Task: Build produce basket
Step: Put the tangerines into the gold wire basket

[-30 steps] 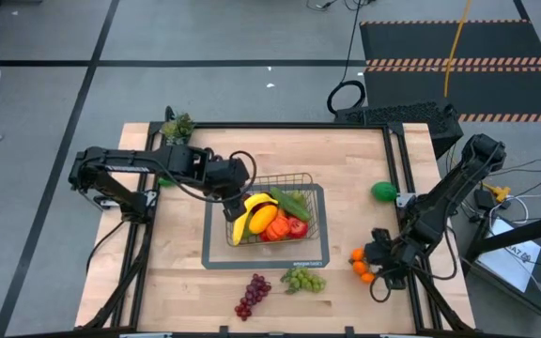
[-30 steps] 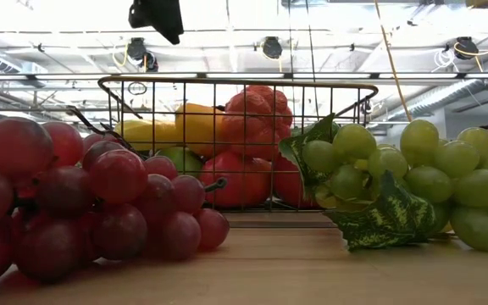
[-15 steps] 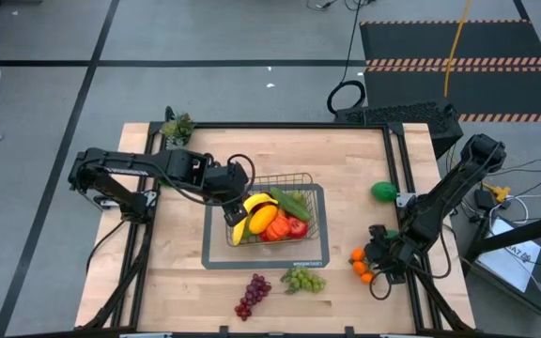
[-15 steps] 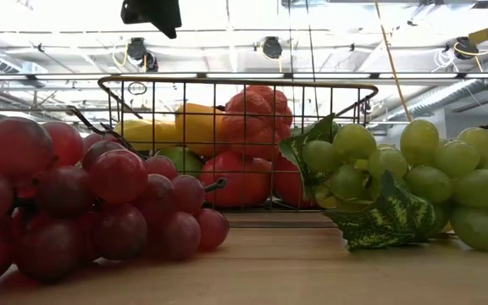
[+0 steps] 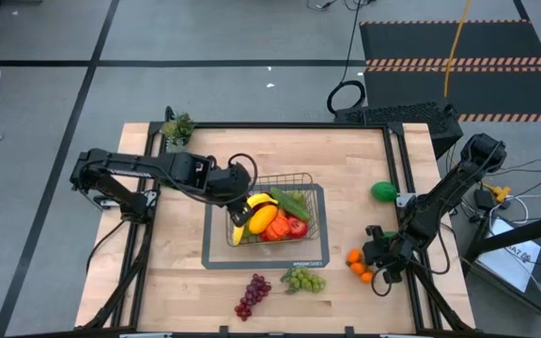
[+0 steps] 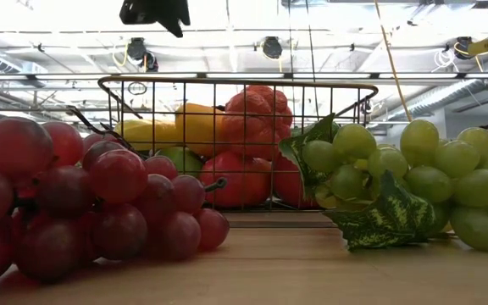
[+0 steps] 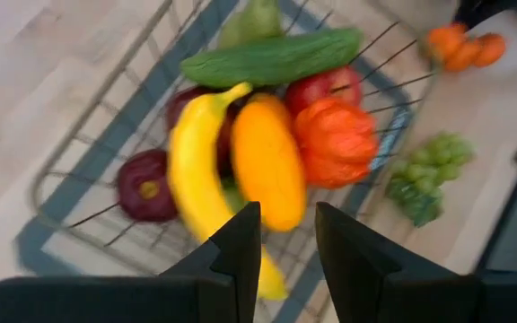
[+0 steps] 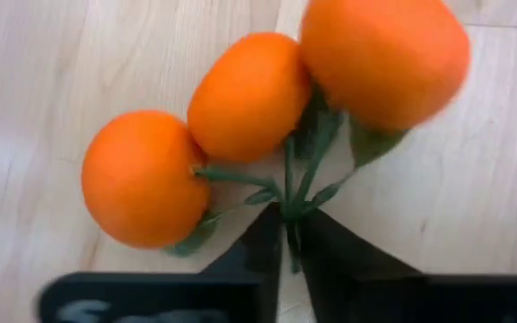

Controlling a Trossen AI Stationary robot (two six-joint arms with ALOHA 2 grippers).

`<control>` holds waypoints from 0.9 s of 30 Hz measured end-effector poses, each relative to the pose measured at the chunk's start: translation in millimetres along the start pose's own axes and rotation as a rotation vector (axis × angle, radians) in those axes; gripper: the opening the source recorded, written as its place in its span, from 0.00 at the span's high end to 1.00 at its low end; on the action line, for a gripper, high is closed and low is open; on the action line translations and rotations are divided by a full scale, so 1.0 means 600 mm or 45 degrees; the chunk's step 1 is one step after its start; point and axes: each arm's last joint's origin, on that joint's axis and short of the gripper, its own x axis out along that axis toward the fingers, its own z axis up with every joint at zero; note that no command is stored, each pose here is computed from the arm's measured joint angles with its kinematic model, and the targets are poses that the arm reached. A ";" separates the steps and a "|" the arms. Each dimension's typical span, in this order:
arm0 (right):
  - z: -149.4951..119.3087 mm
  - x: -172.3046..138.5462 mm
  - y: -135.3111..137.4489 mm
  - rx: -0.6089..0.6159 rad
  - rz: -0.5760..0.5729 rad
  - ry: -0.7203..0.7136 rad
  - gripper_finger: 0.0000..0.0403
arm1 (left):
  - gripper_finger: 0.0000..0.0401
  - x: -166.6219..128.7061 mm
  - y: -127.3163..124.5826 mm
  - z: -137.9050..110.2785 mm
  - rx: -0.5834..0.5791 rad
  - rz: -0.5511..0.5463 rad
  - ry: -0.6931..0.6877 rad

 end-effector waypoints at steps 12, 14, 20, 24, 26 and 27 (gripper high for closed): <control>0.014 -0.022 0.017 0.276 0.254 -0.021 0.99 | 0.73 0.035 -0.047 -0.018 0.007 -0.062 0.010; 0.021 -0.033 0.023 0.319 0.284 -0.020 0.99 | 0.73 0.040 -0.055 -0.017 0.016 -0.089 -0.009; 0.046 -0.079 0.041 0.405 0.258 0.043 0.99 | 0.73 0.041 -0.057 -0.019 0.019 -0.090 -0.006; 0.077 -0.124 0.063 0.402 0.339 -0.036 0.99 | 0.73 0.032 -0.054 -0.020 0.055 -0.096 -0.012; 0.090 -0.144 0.072 0.401 0.355 -0.054 0.99 | 0.73 0.030 -0.054 -0.020 0.117 -0.096 -0.015; 0.095 -0.155 0.075 0.405 0.362 -0.060 0.99 | 0.73 0.030 -0.053 -0.020 0.150 -0.088 -0.008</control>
